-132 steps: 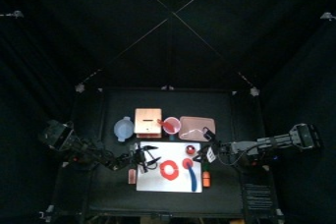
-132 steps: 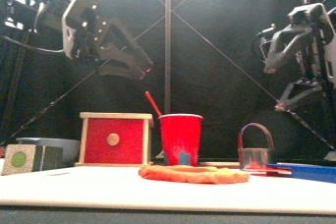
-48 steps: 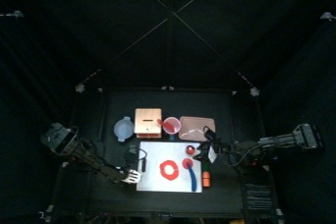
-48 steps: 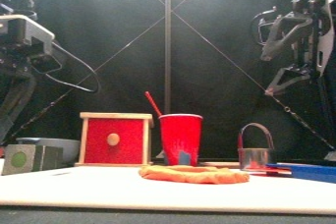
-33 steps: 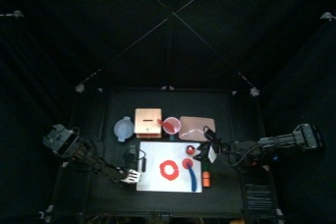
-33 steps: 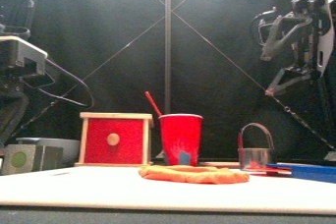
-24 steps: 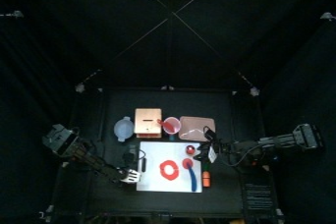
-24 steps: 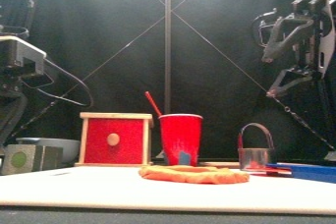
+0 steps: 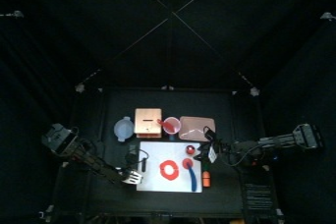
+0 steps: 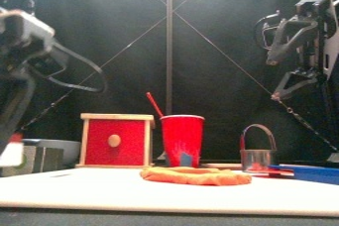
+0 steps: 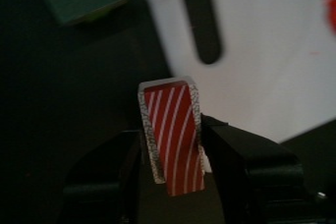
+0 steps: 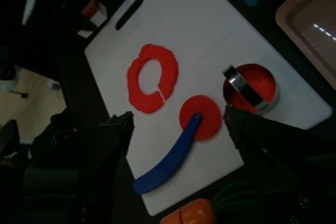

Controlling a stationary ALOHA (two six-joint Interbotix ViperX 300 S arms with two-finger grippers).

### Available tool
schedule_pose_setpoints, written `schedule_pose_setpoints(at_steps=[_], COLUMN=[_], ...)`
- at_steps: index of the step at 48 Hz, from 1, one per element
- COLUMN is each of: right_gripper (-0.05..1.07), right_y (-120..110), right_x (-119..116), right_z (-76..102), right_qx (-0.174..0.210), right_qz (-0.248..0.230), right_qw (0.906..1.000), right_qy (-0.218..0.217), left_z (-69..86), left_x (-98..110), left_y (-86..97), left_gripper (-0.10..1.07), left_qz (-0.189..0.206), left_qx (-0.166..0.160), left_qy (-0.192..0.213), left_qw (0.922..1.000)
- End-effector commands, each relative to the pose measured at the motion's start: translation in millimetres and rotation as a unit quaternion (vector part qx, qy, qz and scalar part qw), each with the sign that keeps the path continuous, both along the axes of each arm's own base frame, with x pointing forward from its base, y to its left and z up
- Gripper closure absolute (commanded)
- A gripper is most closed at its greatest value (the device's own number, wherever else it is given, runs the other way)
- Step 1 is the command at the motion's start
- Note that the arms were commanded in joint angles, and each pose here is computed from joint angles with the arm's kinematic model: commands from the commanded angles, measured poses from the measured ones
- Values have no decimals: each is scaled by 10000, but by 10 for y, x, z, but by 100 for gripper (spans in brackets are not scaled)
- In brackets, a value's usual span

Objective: Place salmon sushi onto cutting board

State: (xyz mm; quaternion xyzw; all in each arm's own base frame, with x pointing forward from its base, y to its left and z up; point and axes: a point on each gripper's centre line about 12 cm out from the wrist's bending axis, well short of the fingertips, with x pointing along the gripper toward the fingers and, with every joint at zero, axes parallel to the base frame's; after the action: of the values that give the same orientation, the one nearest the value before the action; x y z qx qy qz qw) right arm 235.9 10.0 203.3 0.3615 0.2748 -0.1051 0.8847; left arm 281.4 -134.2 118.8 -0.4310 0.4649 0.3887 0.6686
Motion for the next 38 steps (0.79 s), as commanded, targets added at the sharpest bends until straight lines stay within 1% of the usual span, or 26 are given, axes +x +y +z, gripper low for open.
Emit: schedule_pose_setpoints(at_steps=[1, 3, 7, 8, 12, 16, 19, 24, 27, 31, 38], right_gripper=[1, 1, 0, 0, 0, 0, 0, 0, 0, 0, 0], right_y=[7, 7, -6, -9, 8, 21, 52, 110, 125, 136, 140], right_x=[24, 17, -1, -8, -35, -53, -54, -39, -25, -16, -7], right_z=[81, 86, 82, 69, 0, -26, -24, 7, 35, 49, 68], right_qx=[37, 65, 153, 185, 391, 567, 642, 612, 596, 583, 571], right_qz=[-3, -17, -95, -121, -205, -277, -254, -110, -67, -38, -23], right_qw=[9999, 9999, 9997, 9997, 9990, 9980, 9976, 9981, 9982, 9983, 9984], right_qy=[-136, -150, -137, -113, 0, 43, 60, 27, -11, -26, -42], left_z=[236, 286, 358, 364, 353, 320, 274, 206, 174, 122, 102], left_x=[199, 267, 390, 428, 502, 577, 636, 751, 813, 838, 870], left_y=[48, 94, 238, 297, 450, 578, 622, 659, 663, 674, 695], left_gripper=[43, 43, 43, 43, 43, 43, 43, 41, 40, 36, 25], left_qz=[-138, -196, -180, -160, -69, 43, 95, 115, 87, 110, 157], left_qx=[113, 224, 414, 459, 550, 502, 389, 185, 140, 165, 288], left_qy=[-481, -617, -803, -854, -895, -957, -1022, -1182, -1242, -1177, -1073], left_qw=[9987, 9976, 9957, 9952, 9944, 9941, 9940, 9927, 9921, 9928, 9937])
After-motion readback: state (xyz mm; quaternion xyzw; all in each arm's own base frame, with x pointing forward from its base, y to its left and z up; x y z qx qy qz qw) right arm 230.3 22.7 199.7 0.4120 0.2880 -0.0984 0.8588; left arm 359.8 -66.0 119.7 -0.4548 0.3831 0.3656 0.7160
